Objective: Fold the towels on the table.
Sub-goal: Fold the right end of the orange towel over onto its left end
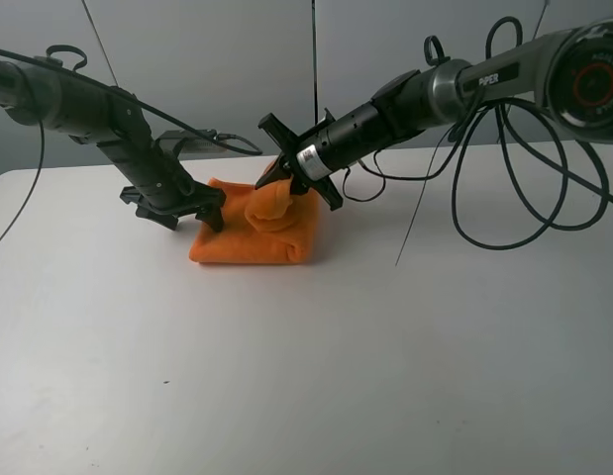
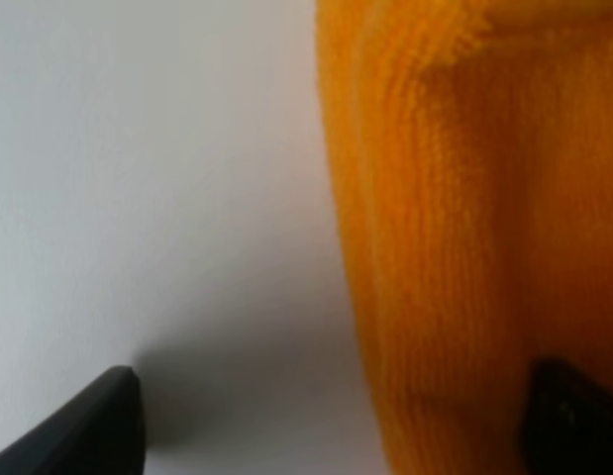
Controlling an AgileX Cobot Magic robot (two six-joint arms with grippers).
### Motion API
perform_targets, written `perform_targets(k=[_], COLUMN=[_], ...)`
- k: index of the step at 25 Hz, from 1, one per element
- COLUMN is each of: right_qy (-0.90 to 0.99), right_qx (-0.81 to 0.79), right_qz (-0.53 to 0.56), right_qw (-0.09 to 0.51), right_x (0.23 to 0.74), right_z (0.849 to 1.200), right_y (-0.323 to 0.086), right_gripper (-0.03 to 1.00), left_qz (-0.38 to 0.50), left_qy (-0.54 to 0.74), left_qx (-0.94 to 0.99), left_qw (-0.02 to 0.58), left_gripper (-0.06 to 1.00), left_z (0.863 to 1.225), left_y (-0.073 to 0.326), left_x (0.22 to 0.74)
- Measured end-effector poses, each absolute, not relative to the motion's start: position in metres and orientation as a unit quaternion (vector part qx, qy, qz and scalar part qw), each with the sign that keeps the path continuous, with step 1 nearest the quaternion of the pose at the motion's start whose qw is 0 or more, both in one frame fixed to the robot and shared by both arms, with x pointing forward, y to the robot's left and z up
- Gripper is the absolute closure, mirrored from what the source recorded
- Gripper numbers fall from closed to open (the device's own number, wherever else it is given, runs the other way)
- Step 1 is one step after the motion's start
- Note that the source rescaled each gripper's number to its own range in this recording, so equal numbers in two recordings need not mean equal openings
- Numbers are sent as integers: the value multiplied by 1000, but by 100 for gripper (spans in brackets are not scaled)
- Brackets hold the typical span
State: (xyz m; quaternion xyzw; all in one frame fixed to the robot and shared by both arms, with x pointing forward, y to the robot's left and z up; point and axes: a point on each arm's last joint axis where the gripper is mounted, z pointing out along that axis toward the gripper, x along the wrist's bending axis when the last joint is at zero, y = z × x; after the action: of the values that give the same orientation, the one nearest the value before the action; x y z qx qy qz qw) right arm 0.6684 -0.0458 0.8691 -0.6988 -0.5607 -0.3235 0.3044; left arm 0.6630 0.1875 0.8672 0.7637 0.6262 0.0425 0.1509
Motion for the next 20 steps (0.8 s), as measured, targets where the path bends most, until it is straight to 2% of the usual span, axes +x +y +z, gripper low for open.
perform_targets(k=[8, 15, 17, 19, 20], right_qy=[-561, -566, -564, -564, -562], right_qx=[-697, -693, -689, -678, -670], right_qz=[-323, -326, -330, -339, -346], right_qw=[307, 304, 312, 327, 339], right_x=[667, 667, 667, 666, 665], right_z=[861, 861, 862, 865, 867], right_y=[-42, -42, -41, -39, -37], right_gripper=[92, 90, 78, 54, 38], left_qz=[36, 58, 69, 77, 83], left_qy=[631, 644, 649, 654, 656], left_qx=[761, 745, 738, 731, 727], left_qw=[146, 162, 172, 180, 186], left_gripper=[-4, -4, -4, -4, -4], left_z=[873, 927, 944, 961, 972], left_y=[193, 224, 234, 242, 247], left_x=[662, 663, 662, 659, 657])
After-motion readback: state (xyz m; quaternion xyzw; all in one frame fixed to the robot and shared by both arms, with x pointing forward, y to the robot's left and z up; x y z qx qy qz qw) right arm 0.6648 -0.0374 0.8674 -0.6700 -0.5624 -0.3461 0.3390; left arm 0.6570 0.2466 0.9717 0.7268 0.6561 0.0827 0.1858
